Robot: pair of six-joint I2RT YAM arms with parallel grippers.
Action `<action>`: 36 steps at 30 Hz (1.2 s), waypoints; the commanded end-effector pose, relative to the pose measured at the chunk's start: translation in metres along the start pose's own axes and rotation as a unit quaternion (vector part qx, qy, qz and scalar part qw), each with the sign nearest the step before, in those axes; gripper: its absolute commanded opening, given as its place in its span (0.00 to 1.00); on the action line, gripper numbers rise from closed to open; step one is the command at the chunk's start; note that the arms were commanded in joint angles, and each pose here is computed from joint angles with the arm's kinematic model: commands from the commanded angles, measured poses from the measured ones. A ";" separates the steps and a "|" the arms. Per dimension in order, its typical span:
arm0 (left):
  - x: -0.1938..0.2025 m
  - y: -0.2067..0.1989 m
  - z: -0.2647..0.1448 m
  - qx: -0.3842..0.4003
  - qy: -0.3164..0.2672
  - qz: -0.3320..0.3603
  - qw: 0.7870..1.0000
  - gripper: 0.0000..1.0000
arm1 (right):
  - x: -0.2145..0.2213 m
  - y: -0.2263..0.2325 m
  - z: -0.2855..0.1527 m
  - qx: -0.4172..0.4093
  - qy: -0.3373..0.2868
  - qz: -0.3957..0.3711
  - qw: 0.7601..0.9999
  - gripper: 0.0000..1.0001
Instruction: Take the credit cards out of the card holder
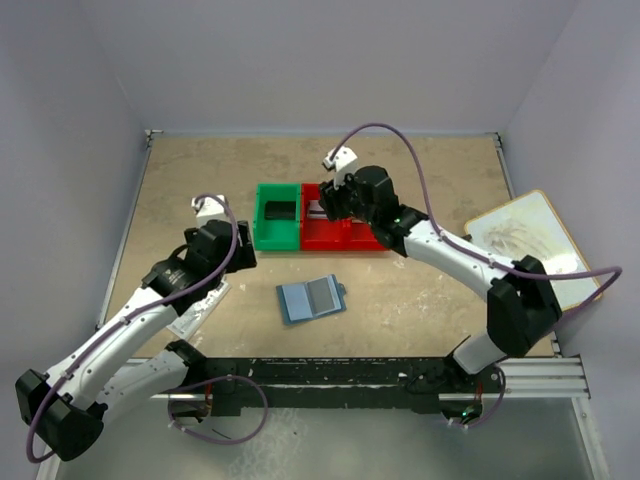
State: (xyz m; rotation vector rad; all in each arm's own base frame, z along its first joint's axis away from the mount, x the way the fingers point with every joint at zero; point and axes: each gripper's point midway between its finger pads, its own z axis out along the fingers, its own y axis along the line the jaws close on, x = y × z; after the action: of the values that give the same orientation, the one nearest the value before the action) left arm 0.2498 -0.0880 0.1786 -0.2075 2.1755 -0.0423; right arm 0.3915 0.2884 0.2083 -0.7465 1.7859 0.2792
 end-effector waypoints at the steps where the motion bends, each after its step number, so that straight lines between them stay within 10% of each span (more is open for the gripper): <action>1: 0.022 -0.038 0.002 0.096 0.046 -0.036 0.994 0.79 | 0.051 0.058 -0.030 -0.085 0.091 0.237 0.963 0.54; 7: 0.069 -0.073 0.010 0.186 0.109 -0.110 0.970 0.79 | 0.081 0.113 -0.081 -0.168 0.094 0.369 0.909 0.51; 20: 0.128 -0.098 0.018 0.188 0.159 -0.106 0.963 0.73 | 0.138 0.164 -0.097 -0.139 0.193 0.366 0.900 0.46; 36: 0.161 -0.086 0.027 0.156 0.178 -0.068 0.969 0.43 | 0.178 0.150 -0.088 -0.061 0.245 0.351 0.902 0.44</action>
State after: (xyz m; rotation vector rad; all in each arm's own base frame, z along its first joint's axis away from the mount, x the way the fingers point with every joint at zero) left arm 0.1859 -0.1908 0.0361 -0.1662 2.5113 -0.4887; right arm 0.1882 0.2892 0.0380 -0.2583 2.5378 0.7471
